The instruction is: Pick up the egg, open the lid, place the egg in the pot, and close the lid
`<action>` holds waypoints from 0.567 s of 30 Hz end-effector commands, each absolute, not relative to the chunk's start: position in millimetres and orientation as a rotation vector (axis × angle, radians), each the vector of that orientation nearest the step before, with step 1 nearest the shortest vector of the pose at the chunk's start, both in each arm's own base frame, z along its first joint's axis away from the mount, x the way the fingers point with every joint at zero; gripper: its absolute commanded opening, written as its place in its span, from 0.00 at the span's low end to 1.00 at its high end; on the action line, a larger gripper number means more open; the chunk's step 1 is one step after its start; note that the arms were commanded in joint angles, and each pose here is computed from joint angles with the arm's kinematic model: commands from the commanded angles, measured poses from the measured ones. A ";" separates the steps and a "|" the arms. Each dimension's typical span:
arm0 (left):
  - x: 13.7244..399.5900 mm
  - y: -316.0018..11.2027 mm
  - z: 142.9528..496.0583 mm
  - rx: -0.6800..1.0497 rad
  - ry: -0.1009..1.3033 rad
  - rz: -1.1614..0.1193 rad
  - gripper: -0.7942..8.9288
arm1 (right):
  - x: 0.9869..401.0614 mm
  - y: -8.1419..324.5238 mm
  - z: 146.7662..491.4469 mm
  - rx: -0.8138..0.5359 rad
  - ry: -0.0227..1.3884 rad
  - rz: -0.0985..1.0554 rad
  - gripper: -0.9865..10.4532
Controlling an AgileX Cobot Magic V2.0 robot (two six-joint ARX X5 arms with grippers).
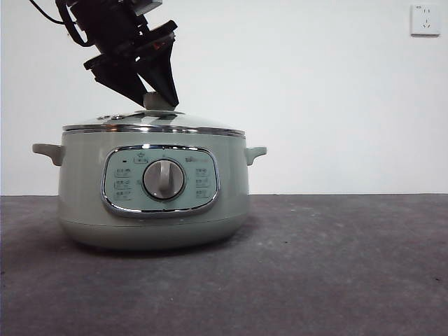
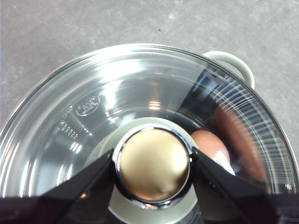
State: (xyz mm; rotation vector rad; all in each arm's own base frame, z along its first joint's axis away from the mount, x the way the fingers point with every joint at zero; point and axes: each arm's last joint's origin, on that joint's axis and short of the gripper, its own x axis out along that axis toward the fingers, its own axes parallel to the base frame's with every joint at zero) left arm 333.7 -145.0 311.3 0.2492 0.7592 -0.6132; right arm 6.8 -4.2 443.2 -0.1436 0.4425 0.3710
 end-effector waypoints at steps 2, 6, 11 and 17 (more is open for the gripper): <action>333.4 -146.8 292.9 0.248 0.841 -0.619 0.07 | 5.6 -5.3 439.9 -0.159 0.462 0.369 0.39; 332.0 -146.3 291.8 0.222 0.869 -0.609 0.08 | 5.6 -5.3 439.9 -0.158 0.462 0.369 0.39; 330.6 -145.6 290.9 0.221 0.890 -0.607 0.14 | 5.6 -5.3 439.9 -0.158 0.463 0.370 0.39; 329.7 -145.3 291.8 0.220 0.892 -0.608 0.41 | 5.6 -5.3 439.9 -0.158 0.463 0.370 0.39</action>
